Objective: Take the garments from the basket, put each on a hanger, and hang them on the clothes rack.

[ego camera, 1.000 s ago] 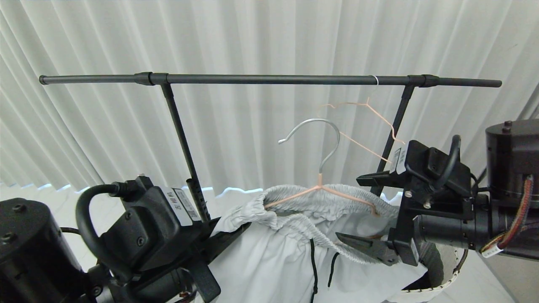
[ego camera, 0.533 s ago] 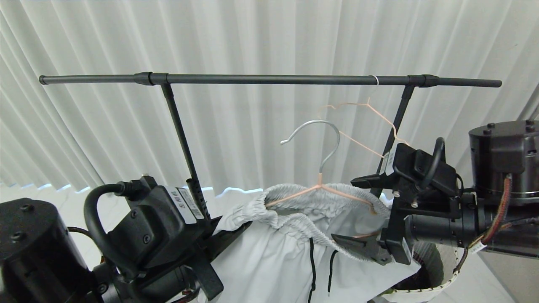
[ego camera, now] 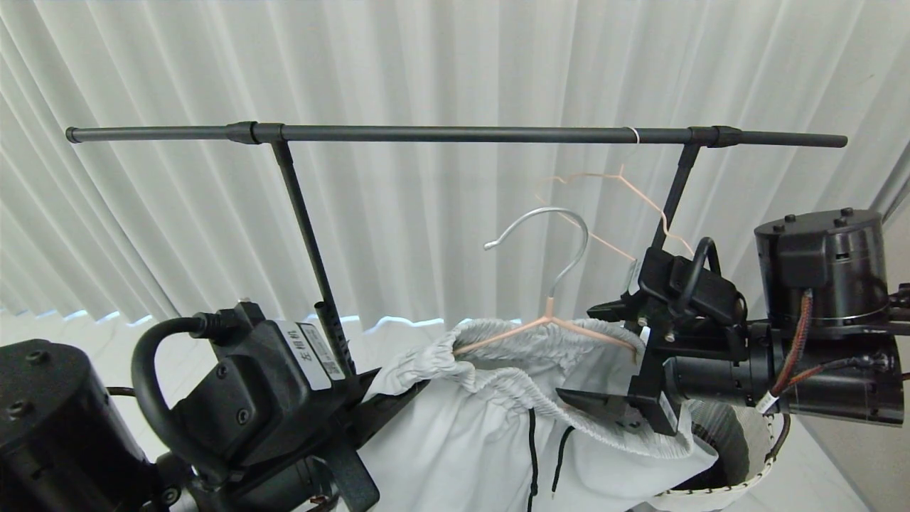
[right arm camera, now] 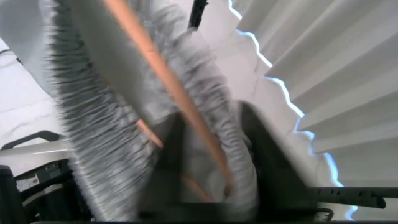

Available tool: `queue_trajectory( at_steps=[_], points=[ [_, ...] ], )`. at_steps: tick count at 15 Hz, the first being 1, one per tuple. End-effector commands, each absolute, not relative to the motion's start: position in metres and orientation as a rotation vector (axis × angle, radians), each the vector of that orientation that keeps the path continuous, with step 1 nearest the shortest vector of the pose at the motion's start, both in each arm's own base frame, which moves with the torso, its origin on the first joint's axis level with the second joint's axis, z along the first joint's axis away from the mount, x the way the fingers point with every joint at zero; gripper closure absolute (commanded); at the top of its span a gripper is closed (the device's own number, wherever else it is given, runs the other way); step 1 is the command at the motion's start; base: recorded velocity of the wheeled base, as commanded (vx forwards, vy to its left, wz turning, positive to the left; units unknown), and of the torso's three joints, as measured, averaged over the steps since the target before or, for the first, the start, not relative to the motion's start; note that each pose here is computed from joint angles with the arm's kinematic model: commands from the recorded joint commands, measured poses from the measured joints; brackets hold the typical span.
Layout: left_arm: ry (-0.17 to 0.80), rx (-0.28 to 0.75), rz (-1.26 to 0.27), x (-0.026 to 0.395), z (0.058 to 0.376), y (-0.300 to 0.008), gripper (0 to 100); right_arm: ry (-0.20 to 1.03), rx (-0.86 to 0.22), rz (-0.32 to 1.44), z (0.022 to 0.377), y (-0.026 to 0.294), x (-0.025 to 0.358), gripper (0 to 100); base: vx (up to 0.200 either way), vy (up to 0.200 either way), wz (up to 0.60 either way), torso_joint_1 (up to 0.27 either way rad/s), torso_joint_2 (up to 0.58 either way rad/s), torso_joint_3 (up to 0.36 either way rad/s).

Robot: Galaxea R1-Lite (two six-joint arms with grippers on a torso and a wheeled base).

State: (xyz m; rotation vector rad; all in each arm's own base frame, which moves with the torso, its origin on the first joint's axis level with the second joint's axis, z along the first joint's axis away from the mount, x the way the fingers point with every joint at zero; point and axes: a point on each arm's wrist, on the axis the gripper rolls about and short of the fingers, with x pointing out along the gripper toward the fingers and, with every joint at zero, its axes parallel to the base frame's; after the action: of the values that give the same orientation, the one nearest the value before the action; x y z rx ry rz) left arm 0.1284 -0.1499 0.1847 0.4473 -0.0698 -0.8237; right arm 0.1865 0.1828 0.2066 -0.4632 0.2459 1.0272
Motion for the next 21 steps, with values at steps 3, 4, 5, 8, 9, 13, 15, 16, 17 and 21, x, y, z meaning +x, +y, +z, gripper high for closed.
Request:
queue_trajectory(
  at_steps=[3,4,5,8,9,13,15,16,17,21],
  points=[
    [-0.07,0.448,-0.828,0.128,0.185,-0.15,100,0.247,-0.472,1.03,0.205,0.184,0.187,100,0.0,0.0,0.0,0.0,0.0,0.0],
    [-0.072,0.447,-0.827,0.128,0.185,-0.15,100,0.247,-0.473,1.028,0.205,0.184,0.187,100,0.0,0.0,0.0,0.0,0.0,0.0],
    [-0.068,0.447,-0.828,0.128,0.184,-0.15,100,0.243,-0.473,1.025,0.206,0.183,0.187,100,0.0,0.0,0.0,0.0,0.0,0.0],
    [-0.067,0.449,-0.828,0.127,0.184,-0.15,100,0.185,-0.489,1.021,0.211,0.183,0.187,100,0.0,0.0,0.0,0.0,0.0,0.0],
    [-0.068,0.45,-0.828,0.127,0.184,-0.15,100,0.153,-0.499,1.018,0.214,0.183,0.187,100,0.0,0.0,0.0,0.0,0.0,0.0],
    [-0.067,0.459,-0.82,0.129,0.183,-0.149,0,0.084,-0.534,1.002,0.222,0.176,0.185,100,0.0,0.0,0.0,0.0,0.0,0.0],
    [-0.071,0.455,-0.814,0.128,0.184,-0.148,0,0.069,-0.548,0.968,0.225,0.168,0.189,100,0.0,0.0,0.0,0.0,0.0,0.0],
    [-0.069,0.454,-0.809,0.129,0.184,-0.148,0,0.063,-0.559,0.947,0.227,0.162,0.191,100,0.0,0.0,0.0,0.0,0.0,0.0],
    [-0.072,0.451,-0.807,0.129,0.185,-0.147,0,0.062,-0.563,0.93,0.227,0.158,0.192,100,0.0,0.0,0.0,0.0,0.0,0.0],
    [-0.089,0.446,-0.804,0.119,0.184,-0.136,0,0.105,-0.558,0.825,0.222,0.13,0.2,100,0.0,0.0,0.0,0.0,0.0,0.0]
  ],
)
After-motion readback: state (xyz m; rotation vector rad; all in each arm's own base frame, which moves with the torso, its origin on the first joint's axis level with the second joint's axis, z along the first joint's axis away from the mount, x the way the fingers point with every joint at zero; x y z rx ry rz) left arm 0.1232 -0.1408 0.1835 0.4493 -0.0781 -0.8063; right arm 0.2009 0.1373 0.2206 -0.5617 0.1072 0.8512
